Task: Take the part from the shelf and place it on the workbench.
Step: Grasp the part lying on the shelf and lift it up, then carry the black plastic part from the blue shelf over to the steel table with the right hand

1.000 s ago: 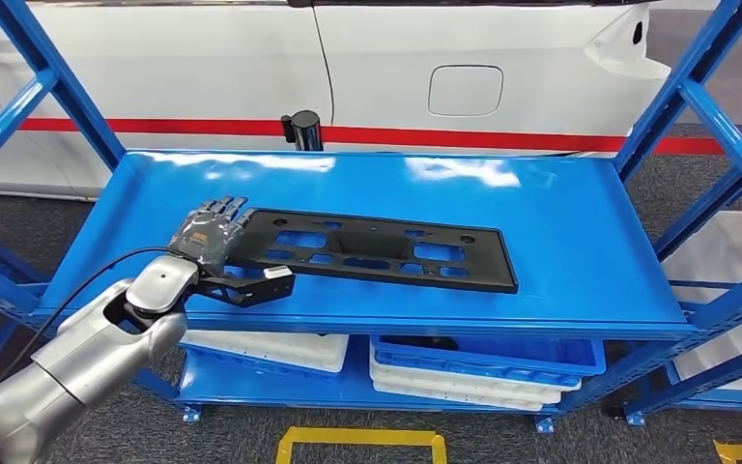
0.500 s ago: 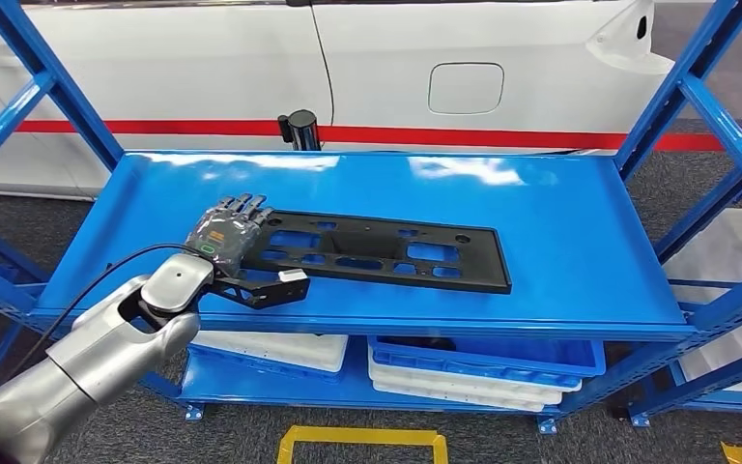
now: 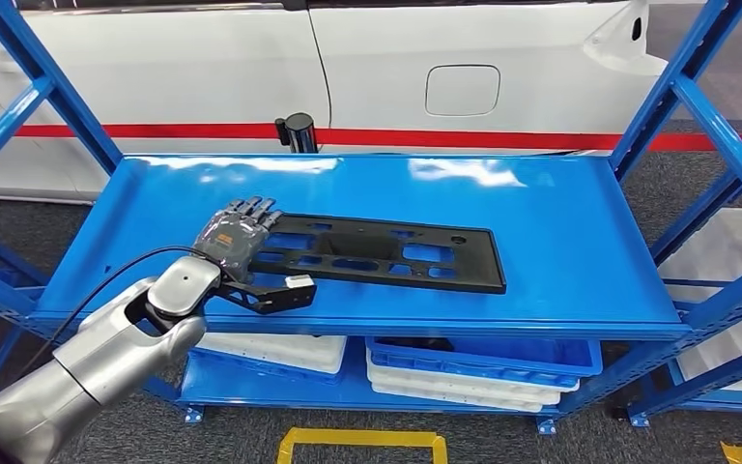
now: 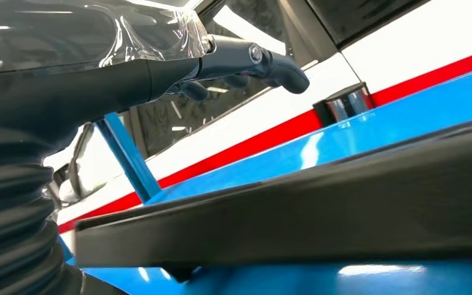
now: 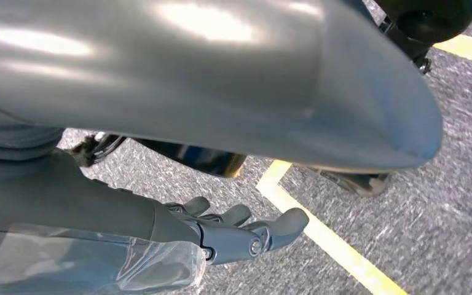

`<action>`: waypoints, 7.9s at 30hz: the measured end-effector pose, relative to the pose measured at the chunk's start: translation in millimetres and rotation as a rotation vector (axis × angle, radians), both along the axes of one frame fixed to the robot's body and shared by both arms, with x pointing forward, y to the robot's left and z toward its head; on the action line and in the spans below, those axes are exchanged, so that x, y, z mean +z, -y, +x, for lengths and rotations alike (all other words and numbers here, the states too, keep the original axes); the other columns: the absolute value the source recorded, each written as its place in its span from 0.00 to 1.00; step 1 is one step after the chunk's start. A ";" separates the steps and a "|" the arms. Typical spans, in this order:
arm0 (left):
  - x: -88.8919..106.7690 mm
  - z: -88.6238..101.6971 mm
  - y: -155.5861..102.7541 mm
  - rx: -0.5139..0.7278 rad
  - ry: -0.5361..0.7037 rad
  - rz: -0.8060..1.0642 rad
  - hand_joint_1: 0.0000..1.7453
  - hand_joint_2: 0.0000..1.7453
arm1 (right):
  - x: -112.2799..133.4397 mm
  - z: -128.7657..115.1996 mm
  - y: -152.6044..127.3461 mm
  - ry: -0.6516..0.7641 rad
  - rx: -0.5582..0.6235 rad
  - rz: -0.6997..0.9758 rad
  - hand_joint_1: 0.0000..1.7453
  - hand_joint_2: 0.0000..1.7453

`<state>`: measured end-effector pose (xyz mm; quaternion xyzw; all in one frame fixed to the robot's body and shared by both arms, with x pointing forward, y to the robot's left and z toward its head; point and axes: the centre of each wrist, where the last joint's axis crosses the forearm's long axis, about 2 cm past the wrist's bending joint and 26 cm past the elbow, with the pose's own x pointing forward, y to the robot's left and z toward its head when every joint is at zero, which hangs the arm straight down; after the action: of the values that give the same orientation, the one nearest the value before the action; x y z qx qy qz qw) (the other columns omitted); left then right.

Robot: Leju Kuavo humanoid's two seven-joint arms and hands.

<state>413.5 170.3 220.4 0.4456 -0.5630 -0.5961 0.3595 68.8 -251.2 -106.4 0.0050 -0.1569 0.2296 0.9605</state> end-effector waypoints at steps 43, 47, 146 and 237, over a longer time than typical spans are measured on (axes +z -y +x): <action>-7.9 4.8 -10.6 0.012 -0.041 -0.186 1.00 1.00 | -0.5 -3.0 0.2 0.006 0.005 0.005 0.00 0.00; -8.6 5.6 -19.8 0.040 -0.046 -0.357 1.00 1.00 | -0.6 -3.1 1.6 0.005 0.000 0.003 0.00 0.00; -57.5 -198.4 26.9 -0.536 -0.016 -1.530 1.00 1.00 | -1.3 -0.8 20.5 0.007 -0.093 -0.011 0.00 0.00; -52.2 -204.3 43.2 -0.592 -0.052 -1.567 1.00 1.00 | -1.0 0.2 16.8 0.001 -0.094 -0.007 0.00 0.00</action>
<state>209.2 127.1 168.1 -0.1134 -0.8996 -0.1124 0.4065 69.0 -268.0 -107.5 -0.0060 -0.1565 0.1848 0.9702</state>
